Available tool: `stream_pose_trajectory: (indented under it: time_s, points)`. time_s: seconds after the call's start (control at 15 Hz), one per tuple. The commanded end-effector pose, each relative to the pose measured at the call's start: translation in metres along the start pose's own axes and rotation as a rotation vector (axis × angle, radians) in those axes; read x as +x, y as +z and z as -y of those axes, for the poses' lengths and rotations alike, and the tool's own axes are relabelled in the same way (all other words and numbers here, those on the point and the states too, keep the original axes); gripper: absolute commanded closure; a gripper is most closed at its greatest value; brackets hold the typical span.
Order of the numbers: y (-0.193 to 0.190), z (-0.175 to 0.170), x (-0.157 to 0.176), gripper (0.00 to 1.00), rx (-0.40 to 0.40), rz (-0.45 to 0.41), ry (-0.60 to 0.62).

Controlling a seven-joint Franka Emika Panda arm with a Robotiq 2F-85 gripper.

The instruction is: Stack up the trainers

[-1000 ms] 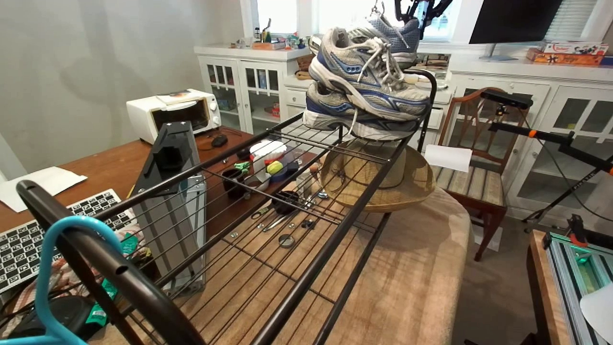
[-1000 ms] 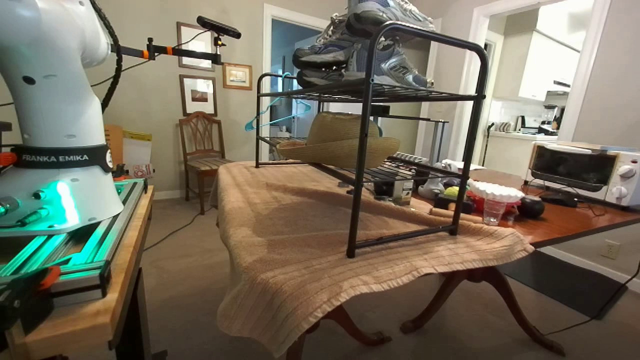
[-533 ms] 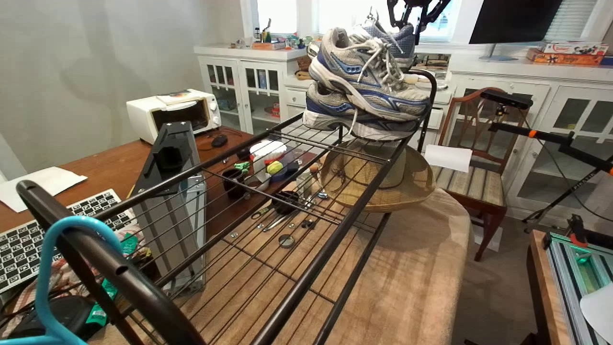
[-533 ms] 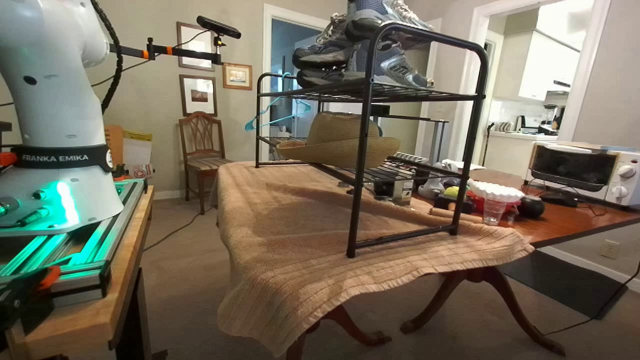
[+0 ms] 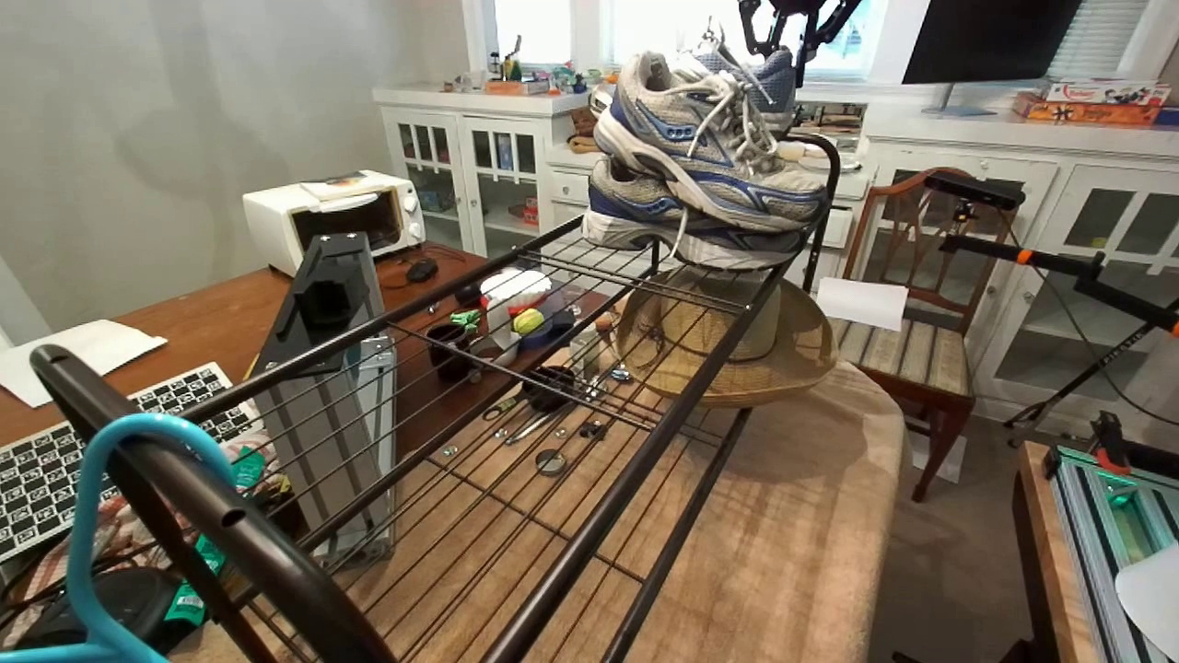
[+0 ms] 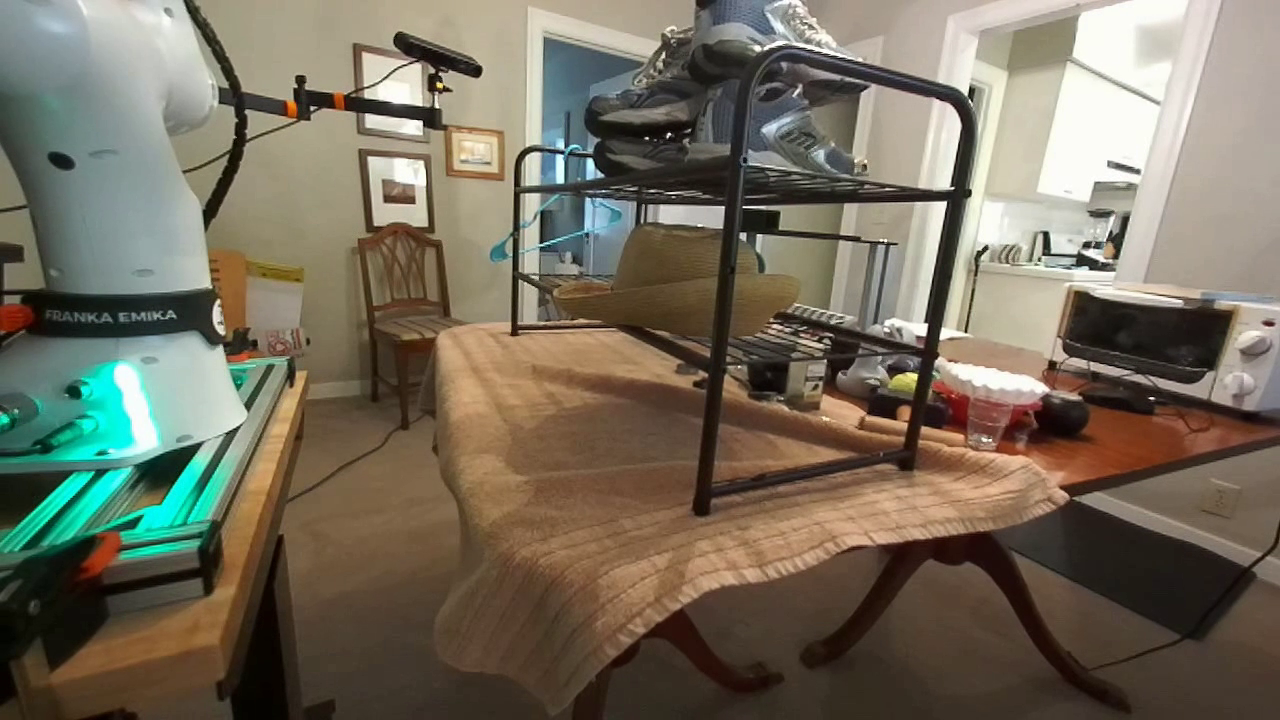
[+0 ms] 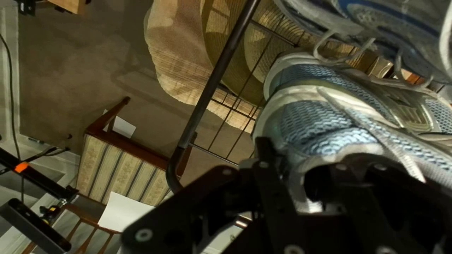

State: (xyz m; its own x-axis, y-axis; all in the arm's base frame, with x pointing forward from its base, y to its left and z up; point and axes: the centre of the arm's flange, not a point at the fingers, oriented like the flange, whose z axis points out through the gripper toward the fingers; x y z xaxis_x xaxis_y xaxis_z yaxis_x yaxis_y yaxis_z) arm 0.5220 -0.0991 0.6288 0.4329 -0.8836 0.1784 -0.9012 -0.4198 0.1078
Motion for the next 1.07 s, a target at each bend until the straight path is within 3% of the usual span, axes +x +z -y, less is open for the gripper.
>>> stream_pose_trajectory:
  time_s: [0.0, 0.4, 0.6, 0.87, 1.0]
  points:
    - [-0.005, 0.008, 0.006, 0.96, -0.003, 0.028, 0.02]
    - [0.0, 0.012, 0.012, 0.96, -0.018, 0.031, 0.021]
    - [0.003, 0.013, 0.014, 0.57, -0.023, 0.03, 0.022]
    - [0.006, 0.016, 0.017, 0.38, -0.03, 0.03, 0.025]
    - [0.005, 0.017, 0.019, 0.22, -0.029, 0.028, 0.027]
